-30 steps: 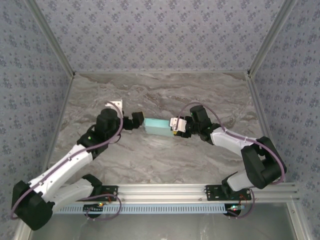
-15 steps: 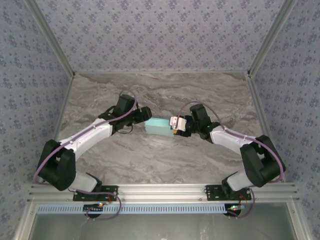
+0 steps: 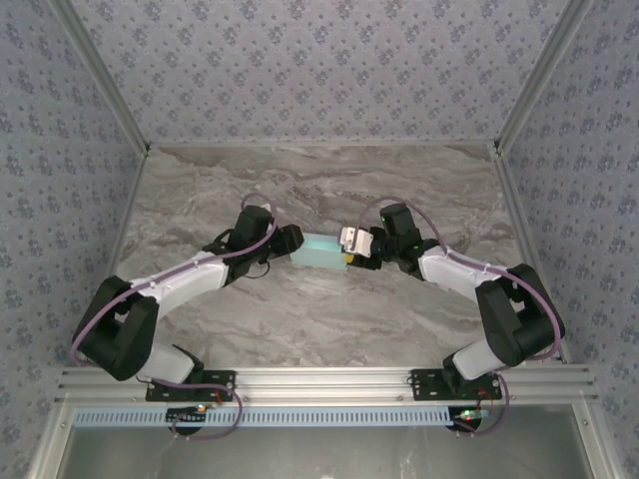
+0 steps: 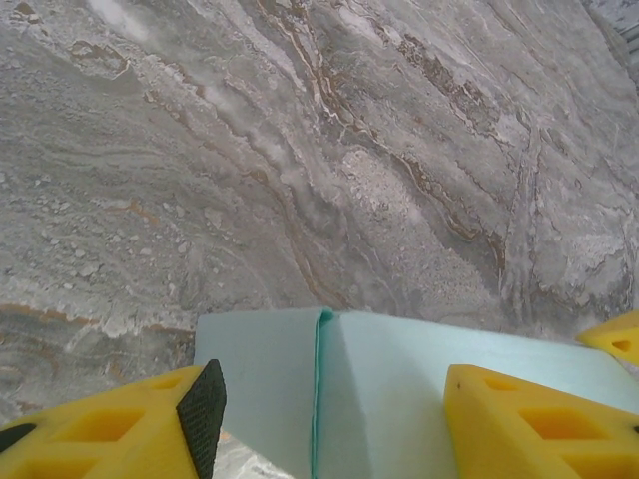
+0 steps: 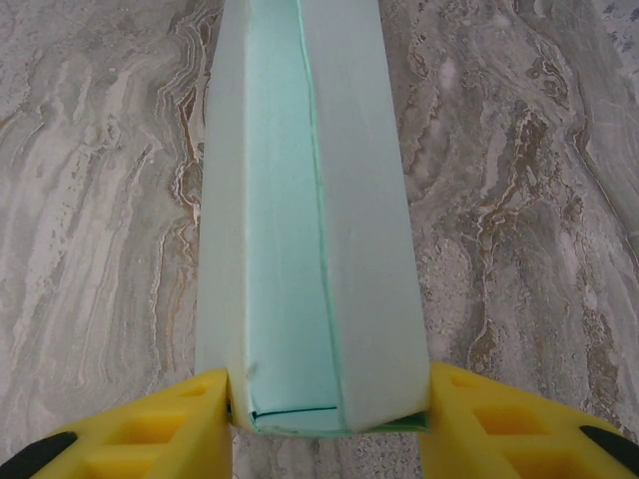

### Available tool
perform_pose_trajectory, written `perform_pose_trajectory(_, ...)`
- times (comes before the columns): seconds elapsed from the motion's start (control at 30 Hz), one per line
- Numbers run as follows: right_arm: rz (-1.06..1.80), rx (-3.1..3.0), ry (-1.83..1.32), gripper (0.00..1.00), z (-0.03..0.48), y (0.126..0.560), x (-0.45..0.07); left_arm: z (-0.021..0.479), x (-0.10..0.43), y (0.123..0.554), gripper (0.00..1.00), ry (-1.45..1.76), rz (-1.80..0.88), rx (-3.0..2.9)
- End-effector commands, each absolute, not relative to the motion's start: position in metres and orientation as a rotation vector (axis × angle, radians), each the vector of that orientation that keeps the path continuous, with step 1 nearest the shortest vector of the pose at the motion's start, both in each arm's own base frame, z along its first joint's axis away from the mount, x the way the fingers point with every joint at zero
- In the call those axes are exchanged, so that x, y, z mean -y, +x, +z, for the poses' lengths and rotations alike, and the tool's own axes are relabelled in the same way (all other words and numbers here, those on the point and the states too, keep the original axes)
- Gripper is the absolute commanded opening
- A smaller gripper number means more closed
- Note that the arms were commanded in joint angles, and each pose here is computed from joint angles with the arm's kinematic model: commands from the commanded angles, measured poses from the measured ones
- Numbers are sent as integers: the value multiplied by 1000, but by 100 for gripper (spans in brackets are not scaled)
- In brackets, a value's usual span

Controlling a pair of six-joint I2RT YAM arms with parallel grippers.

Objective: Fold the paper box

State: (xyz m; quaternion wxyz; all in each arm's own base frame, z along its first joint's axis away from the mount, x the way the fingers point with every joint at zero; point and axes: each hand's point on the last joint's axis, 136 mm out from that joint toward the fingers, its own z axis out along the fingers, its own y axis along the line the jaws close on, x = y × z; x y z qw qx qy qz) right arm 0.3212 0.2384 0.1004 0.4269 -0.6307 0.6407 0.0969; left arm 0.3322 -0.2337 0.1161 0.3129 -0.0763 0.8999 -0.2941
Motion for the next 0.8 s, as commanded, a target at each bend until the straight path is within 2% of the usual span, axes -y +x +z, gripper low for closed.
perform_pose_trajectory(0.0, 259, -1757, -1597, 49, 67, 311, -219, 49, 209, 306, 60, -259, -579, -2577)
perform_pose_trajectory(0.1, 268, -1723, -1584, 53, 75, 310, -222, 44, 205, 307, 60, -280, -538, -2589)
perform_pose_trajectory(0.23, 303, -1676, -1554, 65, 92, 306, -225, 38, 195, 307, 60, -312, -453, -2600)
perform_pose_trajectory(0.33, 301, -1640, -1532, 68, 108, 304, -225, 34, 190, 305, 59, -319, -416, -2610)
perform_pose_trajectory(0.6, 398, -1418, -1505, 69, 160, 281, -237, 29, 190, 302, 59, -316, -394, -2624)
perform_pose_trajectory(0.77, 357, -1397, -1630, 68, 141, 279, -248, 27, 190, 300, 59, -315, -392, -2631)
